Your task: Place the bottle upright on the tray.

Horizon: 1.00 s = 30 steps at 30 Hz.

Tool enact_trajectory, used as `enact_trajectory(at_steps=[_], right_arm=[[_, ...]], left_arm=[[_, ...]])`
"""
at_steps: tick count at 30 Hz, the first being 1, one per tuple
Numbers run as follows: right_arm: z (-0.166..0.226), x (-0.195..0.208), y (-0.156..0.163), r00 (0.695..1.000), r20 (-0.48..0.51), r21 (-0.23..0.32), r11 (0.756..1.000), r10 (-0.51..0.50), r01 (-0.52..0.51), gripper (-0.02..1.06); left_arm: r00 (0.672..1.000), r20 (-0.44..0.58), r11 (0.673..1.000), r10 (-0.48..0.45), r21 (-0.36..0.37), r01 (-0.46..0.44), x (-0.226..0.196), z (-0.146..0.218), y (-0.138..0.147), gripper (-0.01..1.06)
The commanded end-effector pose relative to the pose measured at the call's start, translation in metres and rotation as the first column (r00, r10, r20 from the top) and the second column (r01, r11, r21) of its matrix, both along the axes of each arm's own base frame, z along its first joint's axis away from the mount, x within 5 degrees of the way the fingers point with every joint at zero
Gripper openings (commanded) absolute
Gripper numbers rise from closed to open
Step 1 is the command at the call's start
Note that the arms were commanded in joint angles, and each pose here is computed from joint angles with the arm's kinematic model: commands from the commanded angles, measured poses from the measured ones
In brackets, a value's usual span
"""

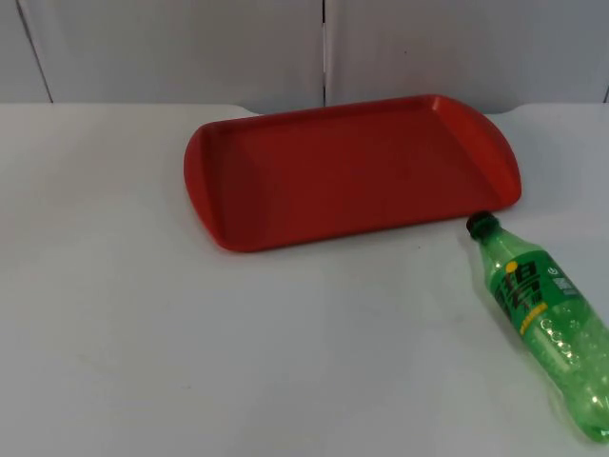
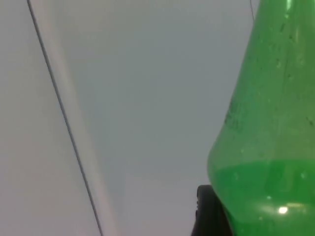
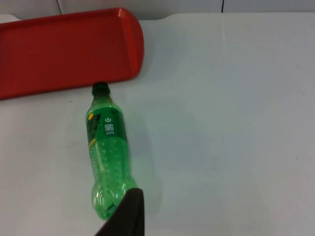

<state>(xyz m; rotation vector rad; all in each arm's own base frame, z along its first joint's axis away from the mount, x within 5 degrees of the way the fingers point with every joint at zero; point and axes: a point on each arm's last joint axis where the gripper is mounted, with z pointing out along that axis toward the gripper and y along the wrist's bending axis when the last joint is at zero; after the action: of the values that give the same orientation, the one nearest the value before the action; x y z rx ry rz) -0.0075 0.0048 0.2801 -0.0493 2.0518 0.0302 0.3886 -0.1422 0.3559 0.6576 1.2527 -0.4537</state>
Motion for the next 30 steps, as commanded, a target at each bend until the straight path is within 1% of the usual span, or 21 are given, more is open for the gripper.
enact_trajectory(at_steps=[1, 3, 5, 6, 8, 9, 10, 11, 12, 13, 15, 16, 18, 19, 21, 22, 23, 27, 30], right_arm=[[0.0, 0.0, 0.0, 1.0, 0.009, 0.001, 1.0, -0.001, 0.001, 1.05], [0.0, 0.0, 0.0, 1.0, 0.009, 0.001, 1.0, -0.001, 0.001, 1.05], [0.0, 0.0, 0.0, 1.0, 0.009, 0.001, 1.0, -0.001, 0.001, 1.05], [0.0, 0.0, 0.0, 1.0, 0.009, 0.001, 1.0, -0.001, 0.001, 1.05], [0.0, 0.0, 0.0, 1.0, 0.009, 0.001, 1.0, -0.001, 0.001, 1.05], [0.0, 0.0, 0.0, 1.0, 0.009, 0.001, 1.0, -0.001, 0.001, 1.05], [0.0, 0.0, 0.0, 1.0, 0.009, 0.001, 1.0, -0.001, 0.001, 1.05], [0.0, 0.0, 0.0, 1.0, 0.009, 0.001, 1.0, -0.001, 0.001, 1.05], [0.0, 0.0, 0.0, 1.0, 0.009, 0.001, 1.0, -0.001, 0.001, 1.05], [0.0, 0.0, 0.0, 1.0, 0.009, 0.001, 1.0, -0.001, 0.001, 1.05], [0.0, 0.0, 0.0, 1.0, 0.009, 0.001, 1.0, -0.001, 0.001, 1.05], [0.0, 0.0, 0.0, 1.0, 0.009, 0.001, 1.0, -0.001, 0.001, 1.05], [0.0, 0.0, 0.0, 1.0, 0.009, 0.001, 1.0, -0.001, 0.001, 1.05], [0.0, 0.0, 0.0, 1.0, 0.009, 0.001, 1.0, -0.001, 0.001, 1.05], [0.0, 0.0, 0.0, 1.0, 0.009, 0.001, 1.0, -0.001, 0.001, 1.05], [0.0, 0.0, 0.0, 1.0, 0.009, 0.001, 1.0, -0.001, 0.001, 1.05], [0.0, 0.0, 0.0, 1.0, 0.009, 0.001, 1.0, -0.001, 0.001, 1.05], [0.0, 0.0, 0.0, 1.0, 0.009, 0.001, 1.0, -0.001, 0.001, 1.05], [0.0, 0.0, 0.0, 1.0, 0.009, 0.001, 1.0, -0.001, 0.001, 1.05]], left_arm=[[1.0, -0.005, 0.999, 0.011, -0.039, -0.012, 0.004, -0.005, 0.001, 0.0], [0.999, -0.023, 0.997, 0.023, -0.071, -0.025, 0.013, -0.018, 0.001, 0.0], [0.999, -0.035, 0.996, 0.032, -0.086, -0.035, 0.022, -0.032, 0.0, 0.0], [0.999, -0.035, 0.996, 0.032, -0.086, -0.035, 0.022, -0.032, 0.0, 0.0], [0.999, -0.036, 0.996, 0.025, -0.087, -0.028, 0.032, -0.055, -0.003, 0.0], [0.999, -0.032, 0.996, 0.022, -0.086, -0.024, 0.033, -0.058, -0.004, 0.0], [1.0, -0.018, 0.996, 0.013, -0.09, -0.015, 0.039, -0.074, -0.006, 0.0], [1.0, -0.018, 0.996, 0.013, -0.09, -0.015, 0.039, -0.074, -0.006, 0.0], [1.0, -0.013, 0.995, 0.0, -0.096, -0.001, 0.042, -0.084, -0.008, 0.0], [1.0, -0.015, 0.994, -0.001, -0.108, -0.001, 0.045, -0.093, -0.008, 0.0], [0.998, -0.061, 0.987, 0.021, -0.156, -0.03, 0.053, -0.114, -0.007, 0.0], [0.998, -0.061, 0.987, 0.021, -0.156, -0.03, 0.053, -0.114, -0.007, 0.0], [0.994, -0.098, 0.979, 0.046, -0.192, -0.064, 0.059, -0.133, -0.005, 0.0], [0.992, -0.103, 0.978, 0.067, -0.19, -0.086, 0.062, -0.143, -0.004, 0.0], [0.989, -0.095, 0.979, 0.111, -0.159, -0.125, 0.067, -0.16, -0.003, 0.0], [0.989, -0.095, 0.979, 0.111, -0.159, -0.125, 0.067, -0.16, -0.003, 0.0], [0.988, -0.094, 0.979, 0.126, -0.15, -0.139, 0.068, -0.167, -0.002, 0.0], [0.988, -0.083, 0.982, 0.131, -0.126, -0.141, 0.072, -0.189, -0.003, 0.0], [0.984, -0.095, 0.978, 0.153, -0.131, -0.164, 0.078, -0.203, -0.003, 0.0]])
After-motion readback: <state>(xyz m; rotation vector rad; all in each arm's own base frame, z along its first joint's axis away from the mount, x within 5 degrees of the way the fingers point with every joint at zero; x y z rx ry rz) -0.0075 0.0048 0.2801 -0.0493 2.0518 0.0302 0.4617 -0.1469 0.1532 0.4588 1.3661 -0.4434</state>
